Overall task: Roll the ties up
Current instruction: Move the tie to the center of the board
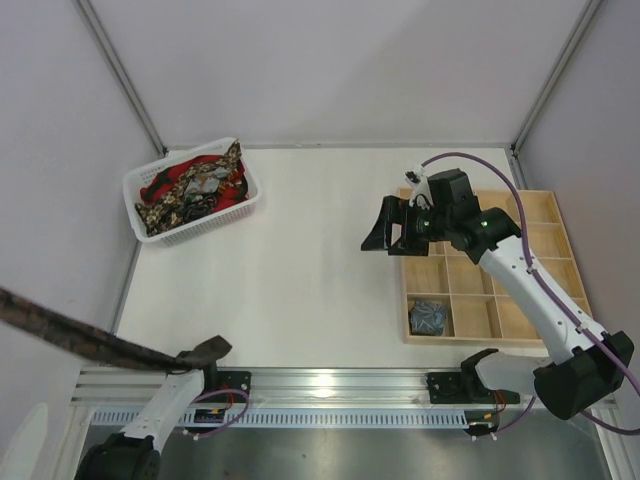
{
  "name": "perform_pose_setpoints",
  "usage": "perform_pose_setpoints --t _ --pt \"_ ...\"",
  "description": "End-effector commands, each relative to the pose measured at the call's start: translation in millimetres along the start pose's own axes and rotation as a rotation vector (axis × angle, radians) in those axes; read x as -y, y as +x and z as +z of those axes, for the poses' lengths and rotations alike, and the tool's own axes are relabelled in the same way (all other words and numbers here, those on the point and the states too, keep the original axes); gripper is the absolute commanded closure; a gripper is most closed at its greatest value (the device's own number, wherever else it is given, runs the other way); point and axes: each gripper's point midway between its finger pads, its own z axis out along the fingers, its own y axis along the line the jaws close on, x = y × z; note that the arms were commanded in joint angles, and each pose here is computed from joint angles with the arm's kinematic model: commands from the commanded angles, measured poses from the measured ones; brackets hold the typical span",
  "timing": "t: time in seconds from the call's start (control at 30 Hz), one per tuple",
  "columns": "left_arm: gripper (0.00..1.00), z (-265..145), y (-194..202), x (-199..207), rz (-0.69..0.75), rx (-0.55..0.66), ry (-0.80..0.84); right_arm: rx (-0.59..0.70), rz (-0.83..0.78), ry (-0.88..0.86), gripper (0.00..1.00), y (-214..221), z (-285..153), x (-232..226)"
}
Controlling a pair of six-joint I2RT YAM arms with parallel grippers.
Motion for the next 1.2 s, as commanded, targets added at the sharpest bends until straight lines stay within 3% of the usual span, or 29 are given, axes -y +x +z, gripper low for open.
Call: perform_pose_setpoints --t 0.0,0.27,0.53,0.63,0.7,0.73,0.8,0.83,0.97,1.0,1.07,1.1,1.17 --pt "1.00 -1.5 -15.6 -23.4 0.012 0.033 -0.032 0.022 -0.024 -0.028 0.09 -6.3 -5.0 -14.6" --pt "1.00 -23.3 -26.4 -51.3 -0.063 0.055 -0.053 -0.011 -0.025 0.006 0.09 9.9 -8.1 -4.7" --pt "1.00 13.3 76.5 -23.2 -0.168 -0.151 0.006 -0.008 -0.031 0.005 0.09 8.6 -6.3 -4.2" --pt "1.00 24.3 158.9 9.8 -0.304 -0.284 0.061 0.002 -0.033 0.014 0.09 6.8 -5.3 -1.7" --pt "0.99 30.1 188.2 22.1 -0.367 -0.301 0.074 0.001 -0.029 0.015 0.09 7.3 -4.5 0.0" --pt "0.99 25.9 235.1 37.5 -0.431 -0.385 0.084 -0.003 -0.023 0.020 0.09 8.4 -2.8 2.9" --pt "0.99 28.0 265.8 50.9 -0.488 -0.403 0.102 0.003 -0.015 0.020 0.09 7.9 -2.6 4.9" --pt "1.00 19.5 301.9 63.7 -0.526 -0.480 0.112 0.009 -0.006 0.019 0.09 6.3 -2.8 6.4" --pt "0.99 12.5 397.7 101.1 -0.502 -0.630 0.111 0.020 0.026 0.032 0.09 3.3 -3.3 17.4" --pt "1.00 4.1 448.7 114.7 -0.482 -0.722 0.091 0.026 0.031 0.036 0.09 1.8 -3.2 20.2" --pt "1.00 -2.6 494.2 137.3 -0.450 -0.799 0.122 0.036 0.048 0.046 0.09 -2.2 -3.3 26.5" --pt "1.00 -26.5 554.1 154.7 -0.423 -0.938 0.114 0.038 0.055 0.051 0.09 -3.1 -3.1 29.1" --pt "0.99 -32.6 597.1 175.9 -0.429 -1.019 0.144 0.048 0.076 0.063 0.09 -7.2 -3.2 34.9"
